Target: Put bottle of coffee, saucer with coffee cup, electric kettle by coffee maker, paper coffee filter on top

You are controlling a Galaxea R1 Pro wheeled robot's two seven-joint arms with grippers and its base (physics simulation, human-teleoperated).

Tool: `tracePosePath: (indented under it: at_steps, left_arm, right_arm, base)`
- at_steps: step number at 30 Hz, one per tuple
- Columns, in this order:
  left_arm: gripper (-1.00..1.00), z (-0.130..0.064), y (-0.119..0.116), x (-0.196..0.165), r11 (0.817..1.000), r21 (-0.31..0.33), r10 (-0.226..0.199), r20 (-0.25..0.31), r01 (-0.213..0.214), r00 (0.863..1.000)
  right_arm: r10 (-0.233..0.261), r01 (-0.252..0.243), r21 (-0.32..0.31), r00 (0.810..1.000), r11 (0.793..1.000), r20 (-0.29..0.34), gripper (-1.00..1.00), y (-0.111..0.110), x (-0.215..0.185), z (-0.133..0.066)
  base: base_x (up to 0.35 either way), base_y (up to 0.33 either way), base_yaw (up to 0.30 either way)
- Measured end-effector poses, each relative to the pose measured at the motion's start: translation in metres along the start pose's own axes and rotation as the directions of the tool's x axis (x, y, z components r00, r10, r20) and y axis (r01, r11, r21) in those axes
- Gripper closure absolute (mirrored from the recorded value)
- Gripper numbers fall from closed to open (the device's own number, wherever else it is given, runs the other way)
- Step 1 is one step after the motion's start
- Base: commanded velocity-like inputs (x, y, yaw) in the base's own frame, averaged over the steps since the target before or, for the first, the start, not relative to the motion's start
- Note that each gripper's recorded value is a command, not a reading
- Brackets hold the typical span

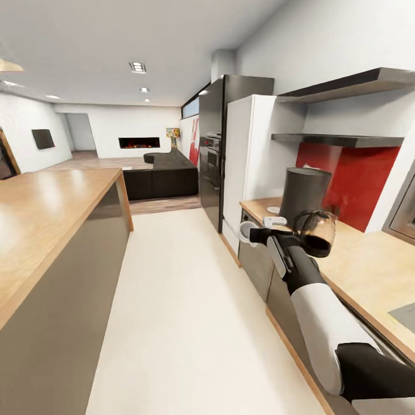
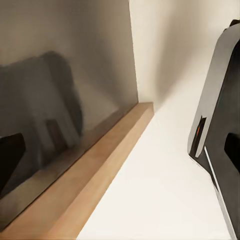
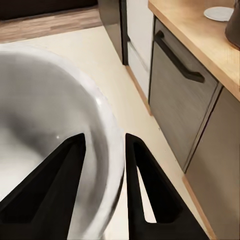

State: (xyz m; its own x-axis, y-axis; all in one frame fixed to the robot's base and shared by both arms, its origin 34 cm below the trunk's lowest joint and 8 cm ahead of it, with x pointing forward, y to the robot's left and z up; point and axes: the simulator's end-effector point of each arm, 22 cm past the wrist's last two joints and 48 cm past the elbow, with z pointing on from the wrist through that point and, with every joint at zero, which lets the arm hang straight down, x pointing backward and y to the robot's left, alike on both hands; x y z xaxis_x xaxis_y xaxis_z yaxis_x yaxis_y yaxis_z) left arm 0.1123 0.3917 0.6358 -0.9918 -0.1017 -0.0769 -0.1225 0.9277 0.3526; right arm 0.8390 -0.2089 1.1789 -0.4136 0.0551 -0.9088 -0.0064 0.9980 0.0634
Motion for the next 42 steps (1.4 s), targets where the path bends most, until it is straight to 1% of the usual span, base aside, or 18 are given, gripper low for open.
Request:
tracePosePath:
  at_steps: [15,42]
  left_arm:
    - [-1.00,0.0000,0.0000,0.0000,1.000,0.000,0.000,0.000,0.000,1.000]
    - [-1.00,0.0000,0.0000,-0.0003,1.000,0.000,0.000,0.001,0.000,1.000]
  right_arm:
    - [0.000,0.000,0.000,1.000,1.000,0.000,1.00,-0.0002,0.0001,0.0000]
    - [-0.006,0.006,0.008,1.000,1.000,0.001,1.00,-0.0042,0.0002,0.0003]
  base:
    - [0.340,0.000,0.270]
    - [0.340,0.000,0.009]
